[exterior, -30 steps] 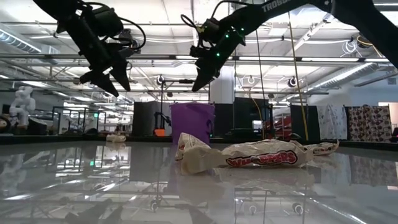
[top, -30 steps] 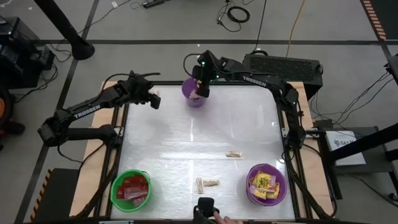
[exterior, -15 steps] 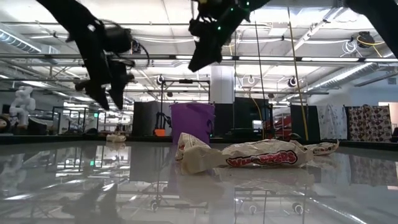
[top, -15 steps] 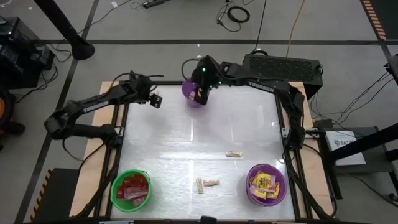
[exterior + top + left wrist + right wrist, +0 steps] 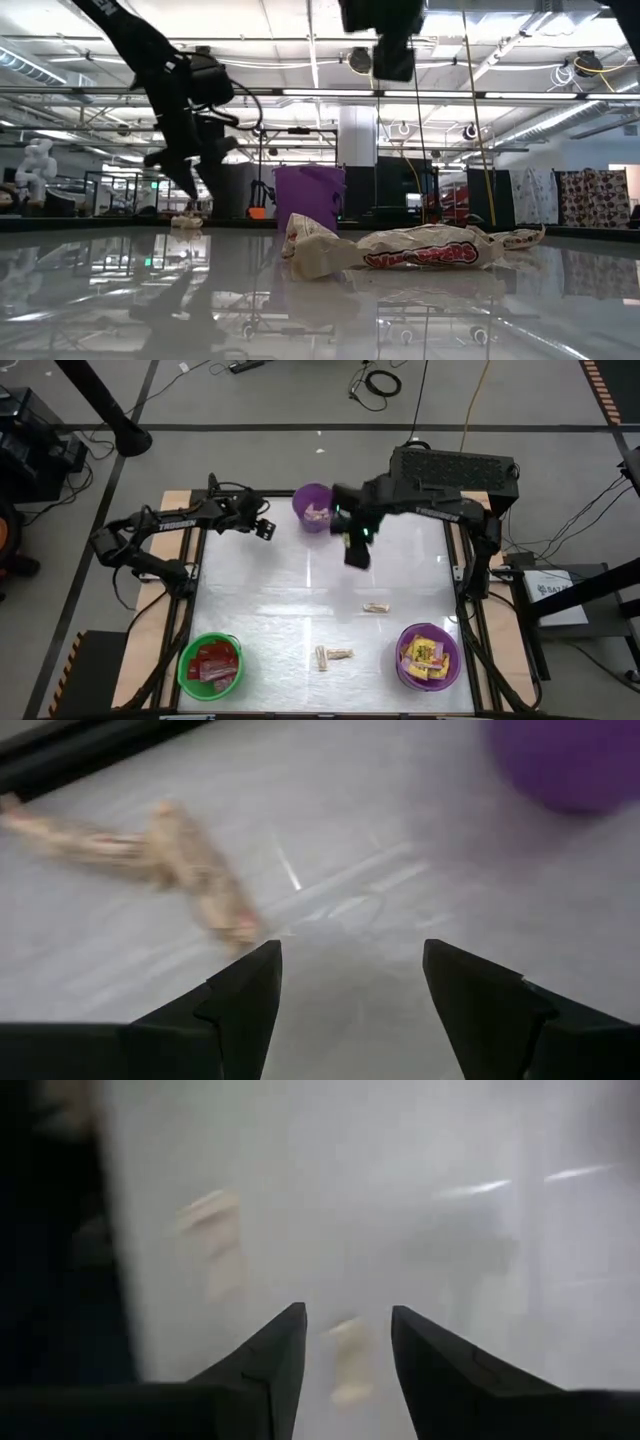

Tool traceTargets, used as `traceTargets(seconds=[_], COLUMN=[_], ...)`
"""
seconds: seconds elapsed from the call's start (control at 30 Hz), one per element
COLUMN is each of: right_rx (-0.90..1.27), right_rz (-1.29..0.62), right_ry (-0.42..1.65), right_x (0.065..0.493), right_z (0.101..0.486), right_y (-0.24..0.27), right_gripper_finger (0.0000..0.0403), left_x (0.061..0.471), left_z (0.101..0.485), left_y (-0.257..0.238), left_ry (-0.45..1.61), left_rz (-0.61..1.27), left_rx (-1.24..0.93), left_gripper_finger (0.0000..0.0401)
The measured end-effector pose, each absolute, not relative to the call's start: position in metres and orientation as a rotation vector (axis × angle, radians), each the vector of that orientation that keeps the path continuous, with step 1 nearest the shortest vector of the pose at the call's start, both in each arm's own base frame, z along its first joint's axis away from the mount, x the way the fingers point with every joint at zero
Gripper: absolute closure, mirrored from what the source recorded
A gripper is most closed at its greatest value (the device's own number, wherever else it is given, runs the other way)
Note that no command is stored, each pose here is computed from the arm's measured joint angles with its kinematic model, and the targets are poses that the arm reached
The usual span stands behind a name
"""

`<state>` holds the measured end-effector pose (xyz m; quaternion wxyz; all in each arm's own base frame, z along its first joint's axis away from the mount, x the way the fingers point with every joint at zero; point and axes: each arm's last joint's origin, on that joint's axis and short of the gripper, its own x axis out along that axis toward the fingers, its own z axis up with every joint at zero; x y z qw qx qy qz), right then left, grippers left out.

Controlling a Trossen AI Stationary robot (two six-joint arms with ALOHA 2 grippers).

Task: Sort candy by brand, put in halloween buckets
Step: Put the white chocolate into the top purple bucket

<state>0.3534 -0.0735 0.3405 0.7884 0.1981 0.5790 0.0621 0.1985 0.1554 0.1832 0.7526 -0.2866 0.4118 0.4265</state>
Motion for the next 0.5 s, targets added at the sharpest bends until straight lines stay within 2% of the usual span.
traceTargets(seconds=[0.07, 0.23, 0.37, 0.5], right_rx=[0.429, 0.276, 0.213, 0.206], right_rz=[0.214, 0.349, 0.447, 0.463], right_ry=[1.302, 1.376, 1.446, 1.498], right_x=[0.351, 0.352, 0.352, 0.349], right_z=[0.341, 0.329, 0.300, 0.262], right_y=[-0.053, -0.003, 0.035, 0.062], right_gripper_finger=[0.0261, 0.0261, 0.0261, 0.0261], left_x=[0.206, 0.222, 0.227, 0.229], left_z=[0.184, 0.189, 0.190, 0.190], left_y=[0.149, 0.138, 0.133, 0.129], left_ry=[0.885, 0.814, 0.805, 0.827], left_rz=[0.892, 0.823, 0.791, 0.751], left_rx=[-0.606, -0.557, -0.518, -0.459], left_gripper_finger=[0.0150, 0.0150, 0.0150, 0.0150])
